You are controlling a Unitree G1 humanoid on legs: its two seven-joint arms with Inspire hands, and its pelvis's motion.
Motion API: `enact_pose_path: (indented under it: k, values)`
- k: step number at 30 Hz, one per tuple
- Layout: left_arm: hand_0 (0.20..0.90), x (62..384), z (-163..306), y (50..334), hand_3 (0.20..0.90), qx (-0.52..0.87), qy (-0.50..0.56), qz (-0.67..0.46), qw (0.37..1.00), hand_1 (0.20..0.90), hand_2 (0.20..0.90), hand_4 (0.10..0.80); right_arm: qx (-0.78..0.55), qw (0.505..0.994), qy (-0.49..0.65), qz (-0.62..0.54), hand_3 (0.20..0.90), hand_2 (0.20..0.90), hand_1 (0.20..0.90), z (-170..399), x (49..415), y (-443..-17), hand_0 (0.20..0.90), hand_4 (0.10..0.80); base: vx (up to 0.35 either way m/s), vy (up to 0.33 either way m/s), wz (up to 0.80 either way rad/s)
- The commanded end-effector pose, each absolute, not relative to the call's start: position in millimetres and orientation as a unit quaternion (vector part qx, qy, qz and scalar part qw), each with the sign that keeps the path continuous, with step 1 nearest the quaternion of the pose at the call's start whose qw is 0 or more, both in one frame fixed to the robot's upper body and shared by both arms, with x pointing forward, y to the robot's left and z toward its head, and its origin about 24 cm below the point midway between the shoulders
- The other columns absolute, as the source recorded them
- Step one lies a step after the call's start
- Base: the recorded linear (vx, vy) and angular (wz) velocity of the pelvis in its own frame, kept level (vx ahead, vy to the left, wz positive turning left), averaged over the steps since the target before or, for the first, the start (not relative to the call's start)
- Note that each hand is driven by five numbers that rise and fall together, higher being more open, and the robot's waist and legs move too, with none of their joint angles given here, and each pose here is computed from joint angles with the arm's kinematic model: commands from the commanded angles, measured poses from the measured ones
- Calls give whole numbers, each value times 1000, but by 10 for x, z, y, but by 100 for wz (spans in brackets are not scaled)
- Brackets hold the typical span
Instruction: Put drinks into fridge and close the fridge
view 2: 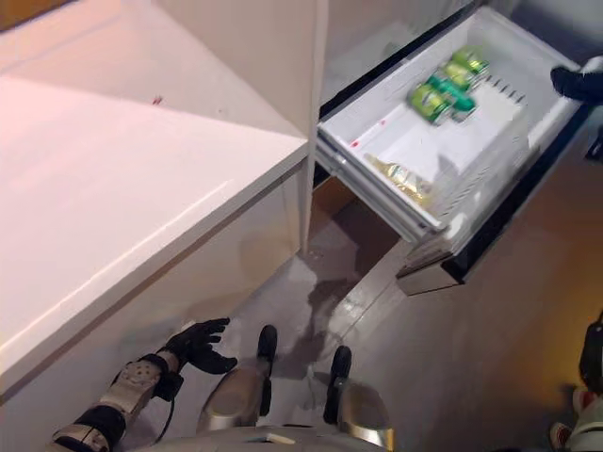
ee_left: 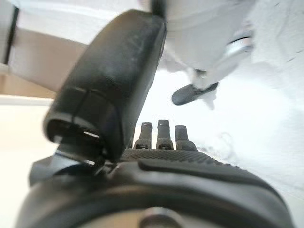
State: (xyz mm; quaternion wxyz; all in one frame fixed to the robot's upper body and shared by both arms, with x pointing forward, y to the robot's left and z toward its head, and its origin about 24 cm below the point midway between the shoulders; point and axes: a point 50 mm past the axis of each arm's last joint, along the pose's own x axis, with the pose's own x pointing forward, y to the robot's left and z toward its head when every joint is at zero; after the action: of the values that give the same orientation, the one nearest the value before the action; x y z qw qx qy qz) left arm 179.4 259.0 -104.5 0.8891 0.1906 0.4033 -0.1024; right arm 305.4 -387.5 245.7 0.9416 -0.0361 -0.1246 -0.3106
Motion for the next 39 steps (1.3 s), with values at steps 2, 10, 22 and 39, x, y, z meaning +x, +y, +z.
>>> enact_pose_path:
  k: [2,10,22,39]
  values:
    - [900,1566,-1241,2412,900,180,440,-132,869,900,900,800,59,922,-203,-324,900,900,900,2387,2947,-3879,900,800,33,4,-18]
    - [900,1547,-1284,2346,900,161,454,-131,866,900,900,800,194,913,-190,-304,900,900,900,1913,2994,-3738,900,800,46,-13,-15]
    - [900,1659,-1233,2281,900,123,426,-68,894,900,900,800,307,893,-177,-277,900,900,900,1917,3190,-3617,900,800,-85,6,6]
    - [900,1747,-1128,2296,900,84,381,-33,920,900,900,800,167,956,-206,-123,900,900,900,2499,3540,-3213,900,800,-27,51,1]
